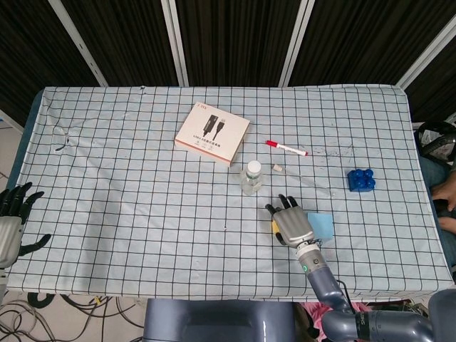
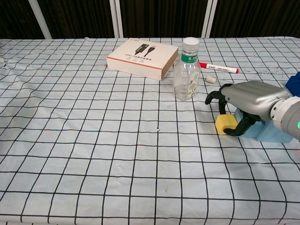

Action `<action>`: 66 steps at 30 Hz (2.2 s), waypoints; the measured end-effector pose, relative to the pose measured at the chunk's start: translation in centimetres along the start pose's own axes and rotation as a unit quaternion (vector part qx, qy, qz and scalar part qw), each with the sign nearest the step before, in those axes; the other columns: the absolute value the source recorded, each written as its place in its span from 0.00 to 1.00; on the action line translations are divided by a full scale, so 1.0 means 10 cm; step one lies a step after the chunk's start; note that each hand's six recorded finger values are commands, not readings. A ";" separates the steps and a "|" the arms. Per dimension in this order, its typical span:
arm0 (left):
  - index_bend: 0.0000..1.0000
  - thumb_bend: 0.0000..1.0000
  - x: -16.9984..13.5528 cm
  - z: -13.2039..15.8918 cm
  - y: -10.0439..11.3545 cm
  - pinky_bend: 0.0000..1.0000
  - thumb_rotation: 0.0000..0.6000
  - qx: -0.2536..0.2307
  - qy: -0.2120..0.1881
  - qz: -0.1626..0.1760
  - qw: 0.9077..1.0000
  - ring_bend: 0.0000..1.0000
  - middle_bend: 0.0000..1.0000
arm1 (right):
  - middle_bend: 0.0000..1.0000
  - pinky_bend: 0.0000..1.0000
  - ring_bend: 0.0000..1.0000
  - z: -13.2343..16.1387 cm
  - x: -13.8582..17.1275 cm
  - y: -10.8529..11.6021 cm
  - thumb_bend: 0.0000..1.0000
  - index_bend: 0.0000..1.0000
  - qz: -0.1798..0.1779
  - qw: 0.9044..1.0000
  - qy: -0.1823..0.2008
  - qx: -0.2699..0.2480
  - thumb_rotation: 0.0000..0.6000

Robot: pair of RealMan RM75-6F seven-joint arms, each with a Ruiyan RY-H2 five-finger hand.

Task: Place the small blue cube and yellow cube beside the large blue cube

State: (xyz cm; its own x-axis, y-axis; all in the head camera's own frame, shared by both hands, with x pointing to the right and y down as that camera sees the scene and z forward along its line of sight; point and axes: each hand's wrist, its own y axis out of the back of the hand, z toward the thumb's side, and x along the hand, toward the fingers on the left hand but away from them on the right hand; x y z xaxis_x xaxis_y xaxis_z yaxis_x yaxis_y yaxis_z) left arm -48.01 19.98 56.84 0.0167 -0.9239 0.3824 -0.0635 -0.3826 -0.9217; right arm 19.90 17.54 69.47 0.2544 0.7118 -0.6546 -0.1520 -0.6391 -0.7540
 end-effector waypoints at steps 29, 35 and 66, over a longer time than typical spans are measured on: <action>0.17 0.15 -0.01 0.00 0.00 0.00 1.00 -0.001 -0.001 -0.001 1.000 0.00 0.04 | 0.33 0.11 0.05 0.11 0.00 0.04 0.26 0.20 -0.007 1.000 0.009 -0.013 1.00; 0.17 0.15 -0.01 0.00 0.00 0.00 1.00 -0.001 0.000 -0.002 1.000 0.00 0.03 | 0.33 0.11 0.05 0.13 0.00 0.04 0.26 0.20 -0.008 1.000 0.011 -0.015 1.00; 0.17 0.15 0.00 -0.01 0.00 0.00 1.00 0.001 0.002 -0.001 1.000 0.00 0.04 | 0.36 0.11 0.05 0.23 0.18 -0.02 0.26 0.20 -0.010 0.998 0.062 0.025 1.00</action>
State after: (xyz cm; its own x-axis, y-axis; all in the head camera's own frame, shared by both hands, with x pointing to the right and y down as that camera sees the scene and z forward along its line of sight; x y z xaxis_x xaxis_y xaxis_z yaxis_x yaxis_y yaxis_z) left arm -48.10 20.04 56.85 0.0128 -0.9232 0.3840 -0.0609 -0.3841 -0.9213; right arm 18.18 19.65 68.31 0.3735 0.6804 -0.6305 -0.1931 -0.6078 -0.7703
